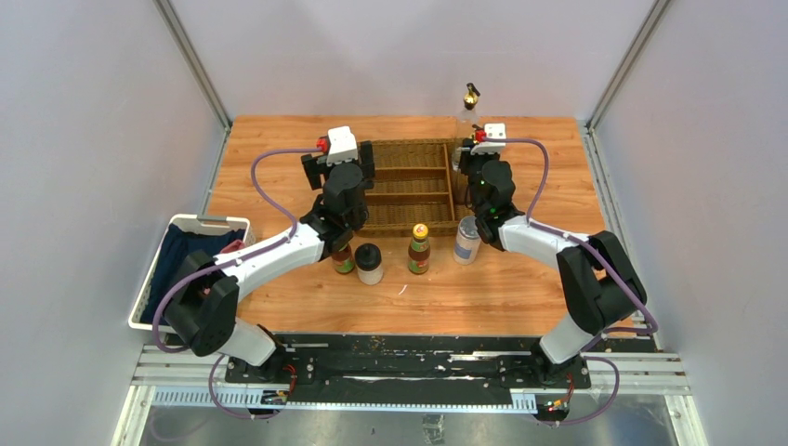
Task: Organize the condiment bottles
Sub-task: Place the bottle in the storage box.
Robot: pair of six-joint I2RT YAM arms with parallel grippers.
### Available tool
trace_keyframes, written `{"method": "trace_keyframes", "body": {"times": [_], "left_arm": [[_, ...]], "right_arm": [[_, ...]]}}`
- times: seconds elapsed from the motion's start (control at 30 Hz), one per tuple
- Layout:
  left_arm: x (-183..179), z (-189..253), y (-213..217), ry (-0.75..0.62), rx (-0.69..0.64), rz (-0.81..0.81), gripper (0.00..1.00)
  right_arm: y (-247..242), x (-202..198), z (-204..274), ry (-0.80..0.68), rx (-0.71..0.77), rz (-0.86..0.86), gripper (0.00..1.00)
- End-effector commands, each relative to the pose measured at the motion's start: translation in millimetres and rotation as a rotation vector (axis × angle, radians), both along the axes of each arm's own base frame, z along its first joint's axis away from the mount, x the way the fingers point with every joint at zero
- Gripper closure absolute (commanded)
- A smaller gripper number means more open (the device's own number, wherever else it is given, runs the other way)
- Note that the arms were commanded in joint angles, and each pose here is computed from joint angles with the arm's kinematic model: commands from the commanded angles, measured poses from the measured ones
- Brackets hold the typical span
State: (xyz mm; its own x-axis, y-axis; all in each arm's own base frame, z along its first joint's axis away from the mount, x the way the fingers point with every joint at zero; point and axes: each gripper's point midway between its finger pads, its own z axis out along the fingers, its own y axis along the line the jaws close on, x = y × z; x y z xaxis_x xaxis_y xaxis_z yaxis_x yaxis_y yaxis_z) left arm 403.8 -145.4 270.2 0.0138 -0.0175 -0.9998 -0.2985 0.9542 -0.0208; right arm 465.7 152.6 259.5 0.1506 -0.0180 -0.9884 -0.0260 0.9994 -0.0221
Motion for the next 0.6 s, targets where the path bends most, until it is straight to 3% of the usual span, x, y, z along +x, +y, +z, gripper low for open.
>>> {"method": "trace_keyframes", "body": {"times": [0.0, 0.13, 0.37, 0.57], "left_arm": [[0.6, 5.0, -0.8, -0.016, -0.020, 0.025, 0.00], [1.0, 5.5, -1.4, -0.017, -0.022, 0.023, 0.00], [2.2, 7.3, -2.9, -0.020, -0.023, 0.019, 0.00], [3.1, 10.6, -3.9, -0.024, -0.023, 0.016, 0.00]], "right_arm": [[-1.3, -0.5, 7.5, -0.041, 0.032, -0.017, 0.76], [-0.4, 0.2, 6.1, -0.036, 0.028, -0.013, 0.56], [1.4, 1.1, 7.4, -0.030, 0.022, -0.005, 0.33], [3.2, 1.9, 11.1, -0.034, 0.019, 0.002, 0.29]]}}
